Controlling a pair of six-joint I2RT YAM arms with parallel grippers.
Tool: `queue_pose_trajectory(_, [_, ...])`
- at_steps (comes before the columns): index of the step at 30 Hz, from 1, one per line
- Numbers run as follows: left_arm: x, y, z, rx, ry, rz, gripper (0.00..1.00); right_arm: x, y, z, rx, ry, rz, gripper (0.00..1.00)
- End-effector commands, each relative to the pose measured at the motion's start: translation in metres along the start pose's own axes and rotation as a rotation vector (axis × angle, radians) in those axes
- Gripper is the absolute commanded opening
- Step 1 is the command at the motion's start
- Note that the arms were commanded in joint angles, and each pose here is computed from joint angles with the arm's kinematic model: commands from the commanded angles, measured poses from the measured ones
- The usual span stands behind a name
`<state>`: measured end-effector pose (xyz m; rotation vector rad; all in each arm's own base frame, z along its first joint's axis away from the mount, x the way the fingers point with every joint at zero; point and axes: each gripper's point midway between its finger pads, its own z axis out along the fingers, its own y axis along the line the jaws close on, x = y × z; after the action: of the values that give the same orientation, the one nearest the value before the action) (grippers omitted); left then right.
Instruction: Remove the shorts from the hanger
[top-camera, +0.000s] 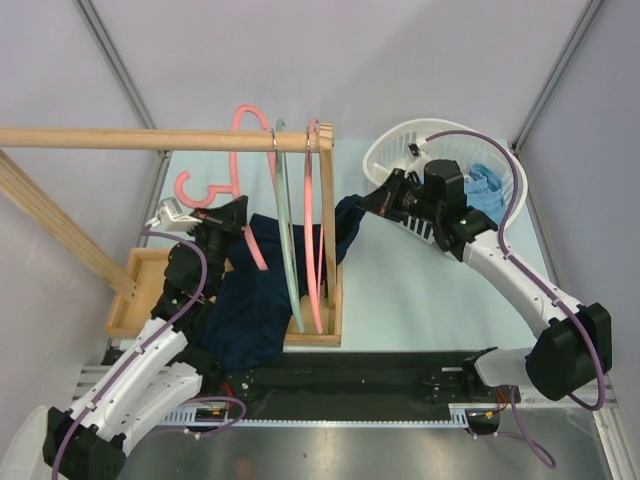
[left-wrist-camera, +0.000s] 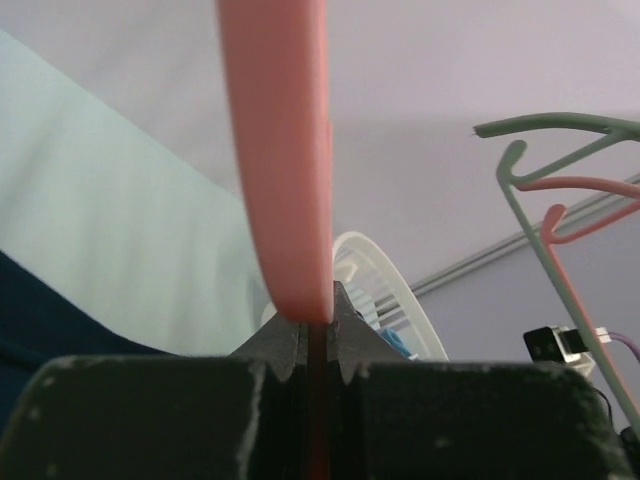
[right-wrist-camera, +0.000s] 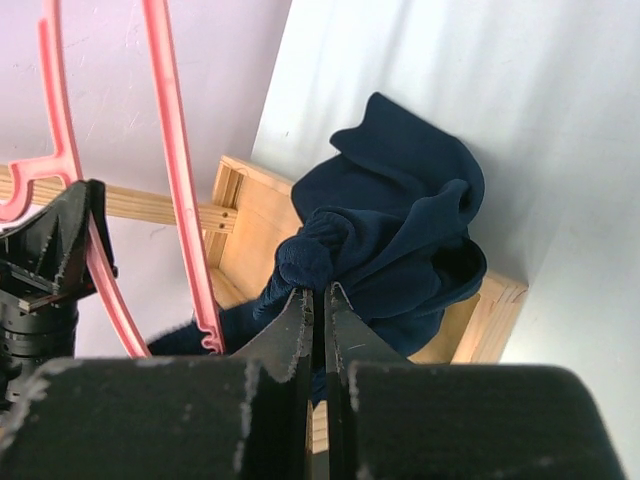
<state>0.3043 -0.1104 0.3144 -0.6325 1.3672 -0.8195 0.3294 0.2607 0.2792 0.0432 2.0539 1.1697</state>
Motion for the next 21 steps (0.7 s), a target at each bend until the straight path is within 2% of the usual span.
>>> queue_pose_trajectory(1, [-0.039,-0.051,0.008,0.171,-0.105,-0.059,0.01,-0.013,0.018,0.000,-0.057,-0.049,-0.014,0.00])
queue_pose_trajectory(6, [-0.057,-0.058,0.022,0.161,-0.120,-0.033,0.01,-0.014,0.020,-0.009,-0.048,-0.063,-0.034,0.00])
queue_pose_trajectory(10, [-0.060,-0.051,0.019,0.100,-0.081,0.058,0.00,-0.030,0.006,-0.025,0.000,-0.103,-0.048,0.00])
queue_pose_trajectory(11, [-0.049,-0.039,0.017,0.058,-0.022,0.104,0.00,-0.034,0.004,-0.029,0.008,-0.117,-0.050,0.00])
queue_pose_trajectory(17, [-0.037,-0.025,-0.015,0.009,0.130,0.248,0.01,-0.088,-0.014,-0.081,0.038,-0.270,-0.042,0.00])
queue_pose_trajectory(21, [-0.022,-0.008,-0.042,-0.031,0.258,0.324,0.01,-0.110,-0.007,-0.122,0.078,-0.339,-0.074,0.00])
